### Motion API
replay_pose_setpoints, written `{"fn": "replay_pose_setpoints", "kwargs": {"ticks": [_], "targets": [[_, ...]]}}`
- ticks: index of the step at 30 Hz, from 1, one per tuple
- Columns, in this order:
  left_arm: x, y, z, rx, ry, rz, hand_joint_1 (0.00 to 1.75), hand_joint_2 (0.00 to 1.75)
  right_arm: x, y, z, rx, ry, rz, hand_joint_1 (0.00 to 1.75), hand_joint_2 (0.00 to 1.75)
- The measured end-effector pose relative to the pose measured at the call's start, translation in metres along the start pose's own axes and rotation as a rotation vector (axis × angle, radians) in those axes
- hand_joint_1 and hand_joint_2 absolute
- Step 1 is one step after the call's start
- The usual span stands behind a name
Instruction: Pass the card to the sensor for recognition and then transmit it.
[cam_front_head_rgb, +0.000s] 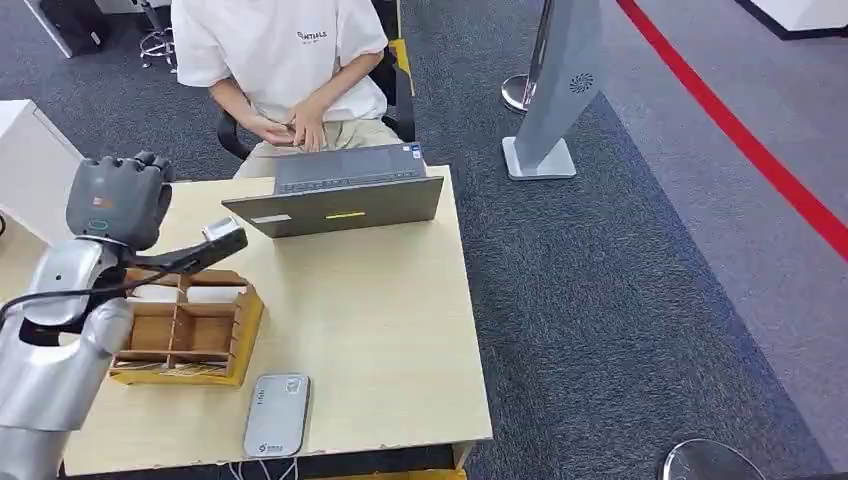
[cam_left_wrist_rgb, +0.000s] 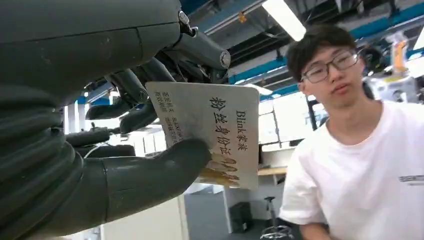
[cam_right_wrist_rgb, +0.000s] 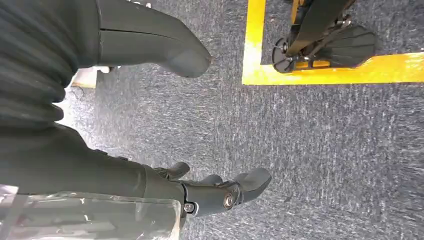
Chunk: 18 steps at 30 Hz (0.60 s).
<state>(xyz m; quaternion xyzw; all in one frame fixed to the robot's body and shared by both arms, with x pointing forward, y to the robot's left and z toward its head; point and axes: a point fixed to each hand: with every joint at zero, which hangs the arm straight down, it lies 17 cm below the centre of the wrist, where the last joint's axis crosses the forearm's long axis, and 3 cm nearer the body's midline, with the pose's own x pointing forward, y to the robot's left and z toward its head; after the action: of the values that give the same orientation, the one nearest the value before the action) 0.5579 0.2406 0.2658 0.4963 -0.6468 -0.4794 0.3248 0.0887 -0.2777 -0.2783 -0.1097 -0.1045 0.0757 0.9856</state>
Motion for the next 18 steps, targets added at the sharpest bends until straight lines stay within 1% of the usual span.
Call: {"fn": "replay_pose_setpoints", "kwargs": {"ticks": [2, 5, 7, 9, 12, 18], "targets": [[0.017, -0.002, 0.012, 0.007, -0.027, 0.013, 1.75, 1.75, 0.000, 0.001, 0.000, 0.000, 0.001, -0.001, 0.00, 1.75], [0.028, 0.001, 0.020, 0.020, -0.050, 0.028, 1.75, 1.75, -0.002, 0.001, 0.000, 0.001, 0.003, -0.001, 0.00, 1.75], [0.042, 0.007, 0.028, 0.048, -0.091, 0.039, 1.75, 1.75, -0.002, 0.001, 0.000, 0.001, 0.006, -0.001, 0.00, 1.75], [0.062, 0.010, 0.046, 0.086, -0.139, 0.032, 1.75, 1.75, -0.005, 0.001, 0.001, -0.001, 0.014, 0.006, 0.00, 1.75], [0.090, 0.007, 0.071, 0.092, -0.188, 0.036, 1.75, 1.75, -0.007, 0.001, 0.001, -0.003, 0.019, 0.006, 0.00, 1.75], [0.123, 0.010, 0.102, 0.089, -0.259, 0.085, 1.75, 1.75, -0.008, -0.001, 0.000, -0.015, 0.021, 0.001, 0.00, 1.75]]}}
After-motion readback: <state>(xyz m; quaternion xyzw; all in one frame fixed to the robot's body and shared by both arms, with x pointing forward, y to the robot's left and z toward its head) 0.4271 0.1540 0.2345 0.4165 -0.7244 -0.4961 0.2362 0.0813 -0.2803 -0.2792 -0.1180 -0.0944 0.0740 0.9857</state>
